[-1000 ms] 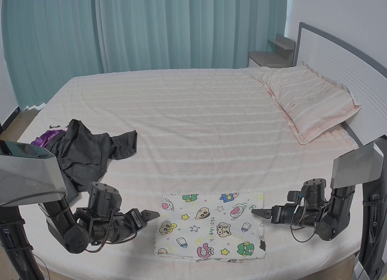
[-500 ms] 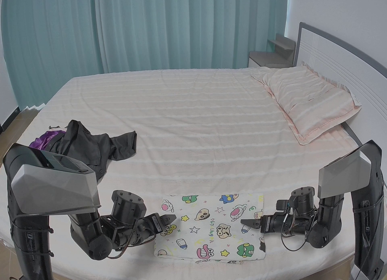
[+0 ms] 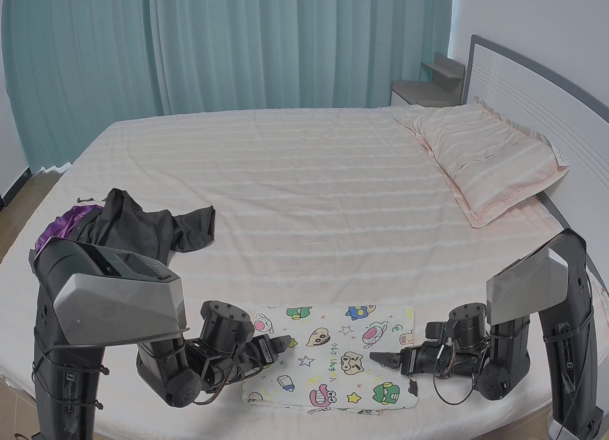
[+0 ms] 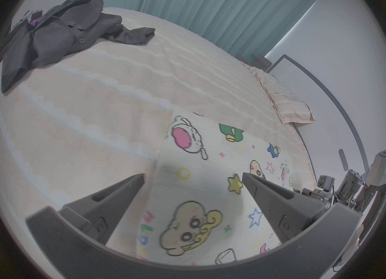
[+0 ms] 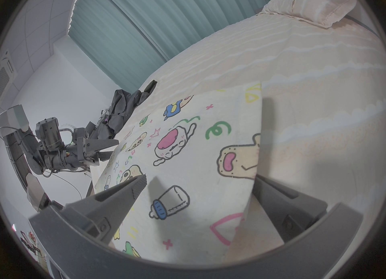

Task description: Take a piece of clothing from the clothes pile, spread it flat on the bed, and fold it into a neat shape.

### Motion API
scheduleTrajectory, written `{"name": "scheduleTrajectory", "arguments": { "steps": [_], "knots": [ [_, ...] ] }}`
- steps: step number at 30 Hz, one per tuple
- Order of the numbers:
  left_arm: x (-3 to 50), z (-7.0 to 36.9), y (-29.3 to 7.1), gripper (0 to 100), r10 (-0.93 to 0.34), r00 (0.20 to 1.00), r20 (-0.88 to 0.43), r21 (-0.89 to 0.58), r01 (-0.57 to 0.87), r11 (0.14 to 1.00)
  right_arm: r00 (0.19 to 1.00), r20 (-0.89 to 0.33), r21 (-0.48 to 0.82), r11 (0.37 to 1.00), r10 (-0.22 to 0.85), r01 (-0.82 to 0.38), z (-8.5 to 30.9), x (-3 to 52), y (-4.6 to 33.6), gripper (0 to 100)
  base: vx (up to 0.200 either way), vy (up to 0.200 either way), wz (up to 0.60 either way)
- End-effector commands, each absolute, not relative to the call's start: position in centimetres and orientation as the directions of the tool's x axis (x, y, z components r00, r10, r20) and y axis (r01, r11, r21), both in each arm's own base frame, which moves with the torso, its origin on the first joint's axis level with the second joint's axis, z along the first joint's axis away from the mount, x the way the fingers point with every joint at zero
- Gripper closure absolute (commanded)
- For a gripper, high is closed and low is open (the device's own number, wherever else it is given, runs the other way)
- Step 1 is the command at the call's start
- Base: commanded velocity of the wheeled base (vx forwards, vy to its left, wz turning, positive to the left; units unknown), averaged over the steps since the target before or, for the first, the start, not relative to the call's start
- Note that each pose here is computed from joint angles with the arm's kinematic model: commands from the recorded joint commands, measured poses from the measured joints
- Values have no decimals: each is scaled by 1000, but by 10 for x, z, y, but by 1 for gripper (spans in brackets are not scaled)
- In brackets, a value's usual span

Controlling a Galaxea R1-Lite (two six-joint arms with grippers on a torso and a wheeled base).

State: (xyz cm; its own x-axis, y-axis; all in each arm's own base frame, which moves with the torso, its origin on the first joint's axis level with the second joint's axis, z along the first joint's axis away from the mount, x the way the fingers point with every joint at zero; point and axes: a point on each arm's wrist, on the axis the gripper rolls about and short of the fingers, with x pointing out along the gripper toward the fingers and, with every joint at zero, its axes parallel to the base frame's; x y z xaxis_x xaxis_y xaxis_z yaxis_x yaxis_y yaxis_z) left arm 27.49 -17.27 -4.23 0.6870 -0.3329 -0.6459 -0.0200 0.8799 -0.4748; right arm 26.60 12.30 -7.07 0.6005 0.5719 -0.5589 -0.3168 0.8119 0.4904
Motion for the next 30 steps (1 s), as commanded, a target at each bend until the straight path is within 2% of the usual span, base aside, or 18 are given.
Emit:
{"name": "scheduleTrajectory", "arguments": {
  "steps": [1, 4, 5, 30],
  "knots": [
    [278, -47, -178, 0, -338, 685, -645, -477, -14, 879, 591, -565, 492, 810, 576, -320, -74, 265, 125, 0, 0, 0, 0],
    [276, -46, -178, 0, -345, 683, -644, -480, -9, 877, 588, -565, 490, 809, 578, -325, -74, 265, 127, 0, 0, 0, 0],
    [276, -46, -178, 100, -346, 682, -645, -480, -9, 877, 587, -564, 490, 808, 581, -328, -74, 265, 128, 100, 0, 0, 0],
    [265, -32, -172, 100, -356, 685, -636, -570, -106, 815, 597, -546, 494, 802, 588, -337, -76, 266, 129, 100, 0, 0, 0]
  ]
}}
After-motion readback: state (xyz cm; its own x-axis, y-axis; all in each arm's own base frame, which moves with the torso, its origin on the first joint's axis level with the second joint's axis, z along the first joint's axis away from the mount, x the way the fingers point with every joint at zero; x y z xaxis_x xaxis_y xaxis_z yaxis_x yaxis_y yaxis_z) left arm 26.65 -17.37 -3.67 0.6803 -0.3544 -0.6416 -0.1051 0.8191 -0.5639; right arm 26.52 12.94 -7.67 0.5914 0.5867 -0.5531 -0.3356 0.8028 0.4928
